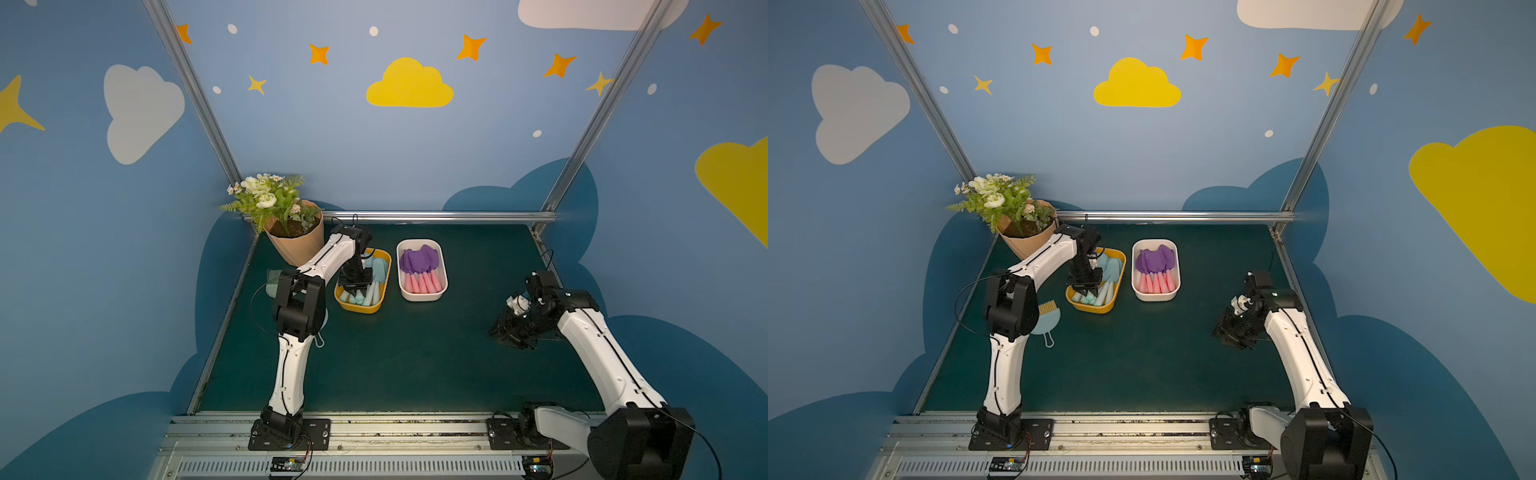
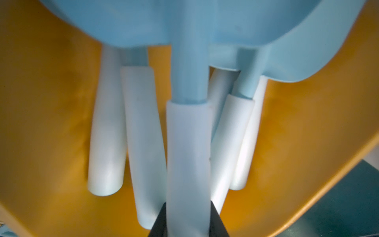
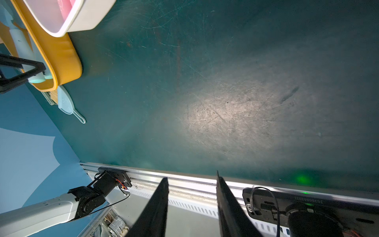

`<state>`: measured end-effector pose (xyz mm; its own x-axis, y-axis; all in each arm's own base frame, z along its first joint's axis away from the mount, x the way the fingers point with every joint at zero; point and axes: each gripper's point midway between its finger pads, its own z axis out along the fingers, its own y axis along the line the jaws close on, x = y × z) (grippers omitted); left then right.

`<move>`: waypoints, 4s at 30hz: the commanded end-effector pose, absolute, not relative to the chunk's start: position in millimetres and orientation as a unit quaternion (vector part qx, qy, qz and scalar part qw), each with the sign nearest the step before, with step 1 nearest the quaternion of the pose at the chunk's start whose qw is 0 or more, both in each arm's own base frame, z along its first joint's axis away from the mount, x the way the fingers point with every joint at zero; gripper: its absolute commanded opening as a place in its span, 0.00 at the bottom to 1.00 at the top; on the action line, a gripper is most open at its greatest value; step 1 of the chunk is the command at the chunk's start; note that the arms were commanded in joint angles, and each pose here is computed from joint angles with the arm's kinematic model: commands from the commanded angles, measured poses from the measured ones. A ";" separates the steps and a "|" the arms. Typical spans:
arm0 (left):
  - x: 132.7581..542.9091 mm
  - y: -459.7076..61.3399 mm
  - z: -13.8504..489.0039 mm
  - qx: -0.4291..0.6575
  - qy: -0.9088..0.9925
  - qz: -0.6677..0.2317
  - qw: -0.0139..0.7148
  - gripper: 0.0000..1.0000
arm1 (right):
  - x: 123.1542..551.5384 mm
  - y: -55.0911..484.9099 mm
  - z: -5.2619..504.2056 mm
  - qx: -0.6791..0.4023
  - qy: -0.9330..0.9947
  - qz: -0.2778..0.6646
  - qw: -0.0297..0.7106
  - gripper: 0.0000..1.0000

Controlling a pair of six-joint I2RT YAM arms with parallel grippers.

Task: Sort the small shovels by color and place them into the storage box
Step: Place the shovel in the storage box, then reset both arms

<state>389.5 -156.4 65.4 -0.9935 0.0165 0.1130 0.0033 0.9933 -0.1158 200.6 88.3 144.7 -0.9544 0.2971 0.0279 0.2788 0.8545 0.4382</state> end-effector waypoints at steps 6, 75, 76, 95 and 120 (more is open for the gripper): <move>387.1 -153.5 69.3 0.003 -0.996 0.051 0.071 0.05 | 205.0 91.3 146.7 0.133 0.963 0.231 0.024 0.40; 329.9 -59.2 228.8 0.056 -0.932 0.046 -0.356 0.75 | 308.8 74.9 197.5 0.030 0.953 0.083 0.290 0.51; 328.2 -50.3 225.3 0.068 -0.925 0.042 -0.372 0.76 | 316.1 71.9 198.7 0.020 0.945 0.072 0.317 0.52; 314.4 51.2 156.7 0.222 -0.870 -0.049 -0.439 0.48 | 358.6 3.1 157.0 0.066 0.904 -0.074 0.417 0.12; 340.2 49.3 107.1 0.197 -0.801 -0.012 -0.565 0.71 | 386.1 0.3 108.2 0.029 0.838 -0.071 0.541 0.50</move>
<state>316.9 52.7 73.9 -0.4250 -0.2999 -0.8541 -0.3803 0.9154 -0.1321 358.9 -8.1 72.5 -0.5705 0.0035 -0.8213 0.1525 0.9831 -0.1018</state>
